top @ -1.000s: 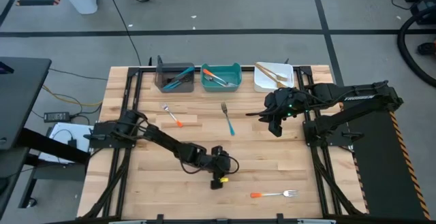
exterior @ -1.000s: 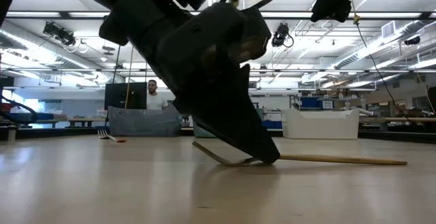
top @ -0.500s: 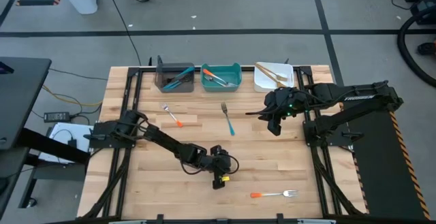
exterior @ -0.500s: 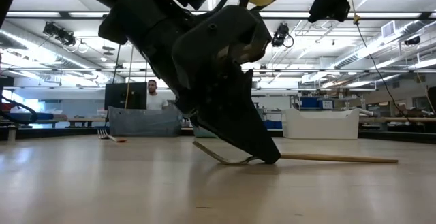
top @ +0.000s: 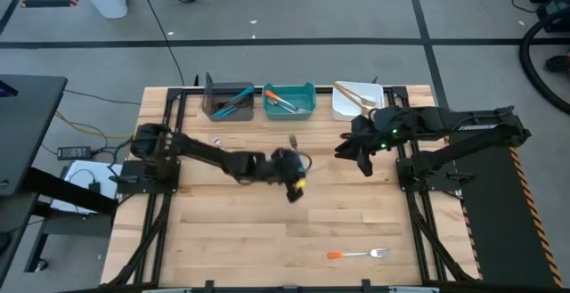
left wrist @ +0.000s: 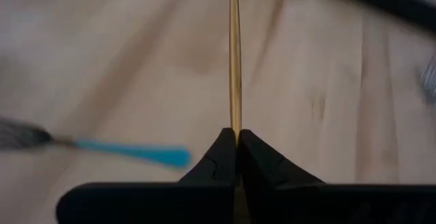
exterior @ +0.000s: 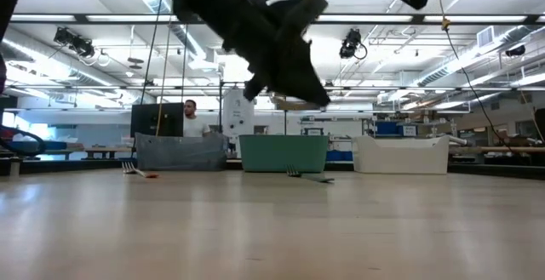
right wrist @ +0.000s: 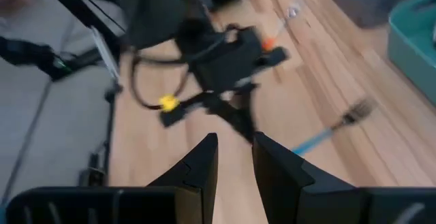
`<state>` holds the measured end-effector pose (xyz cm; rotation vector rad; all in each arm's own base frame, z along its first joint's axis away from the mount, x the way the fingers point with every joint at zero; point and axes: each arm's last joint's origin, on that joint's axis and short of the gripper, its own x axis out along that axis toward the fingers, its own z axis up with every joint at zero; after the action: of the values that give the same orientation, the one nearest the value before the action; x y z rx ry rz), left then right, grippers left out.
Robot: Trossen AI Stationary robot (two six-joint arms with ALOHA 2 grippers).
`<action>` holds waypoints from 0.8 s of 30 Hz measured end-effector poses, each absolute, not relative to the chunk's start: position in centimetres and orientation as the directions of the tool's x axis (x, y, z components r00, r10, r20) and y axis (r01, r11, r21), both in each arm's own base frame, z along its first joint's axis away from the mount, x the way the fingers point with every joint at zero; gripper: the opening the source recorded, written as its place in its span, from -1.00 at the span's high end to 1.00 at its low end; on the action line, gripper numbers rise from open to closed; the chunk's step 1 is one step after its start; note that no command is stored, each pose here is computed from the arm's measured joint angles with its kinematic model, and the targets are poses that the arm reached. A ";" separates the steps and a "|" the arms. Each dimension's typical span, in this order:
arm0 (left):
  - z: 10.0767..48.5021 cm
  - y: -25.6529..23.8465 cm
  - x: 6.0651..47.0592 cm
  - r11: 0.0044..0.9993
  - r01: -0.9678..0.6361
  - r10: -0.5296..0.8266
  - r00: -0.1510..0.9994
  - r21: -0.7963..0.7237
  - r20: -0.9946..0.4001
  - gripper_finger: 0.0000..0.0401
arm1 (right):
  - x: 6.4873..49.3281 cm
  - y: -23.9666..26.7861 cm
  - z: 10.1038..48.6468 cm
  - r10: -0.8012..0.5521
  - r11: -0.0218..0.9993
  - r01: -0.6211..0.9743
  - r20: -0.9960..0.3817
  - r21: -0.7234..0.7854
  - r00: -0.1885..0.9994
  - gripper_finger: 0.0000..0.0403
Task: Sort silverware by color (type)
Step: Put the gold fork into the white bin
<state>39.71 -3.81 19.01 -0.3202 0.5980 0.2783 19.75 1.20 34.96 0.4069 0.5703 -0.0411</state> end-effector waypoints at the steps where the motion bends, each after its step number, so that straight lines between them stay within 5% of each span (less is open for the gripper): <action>1: 19.8 -2.9 39.7 0.907 -0.356 0.177 0.806 -0.223 -0.565 0.93 | 19.5 1.2 35.2 0.074 0.920 0.142 -0.516 0.366 0.853 0.51; 15: 27.6 8.1 38.4 0.835 -0.465 0.430 0.885 -0.294 -0.177 0.94 | 19.9 -1.8 36.6 -0.335 0.869 0.435 -0.365 0.237 0.869 0.51; 24: 28.6 11.2 37.8 0.879 -0.434 0.428 0.901 -0.197 -0.071 0.93 | 23.6 -5.6 36.1 -0.514 0.829 0.552 -0.266 0.091 0.815 0.49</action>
<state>37.77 11.24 28.63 -0.2108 0.0252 0.4492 23.58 -5.58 36.05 0.1671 0.2354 -0.5715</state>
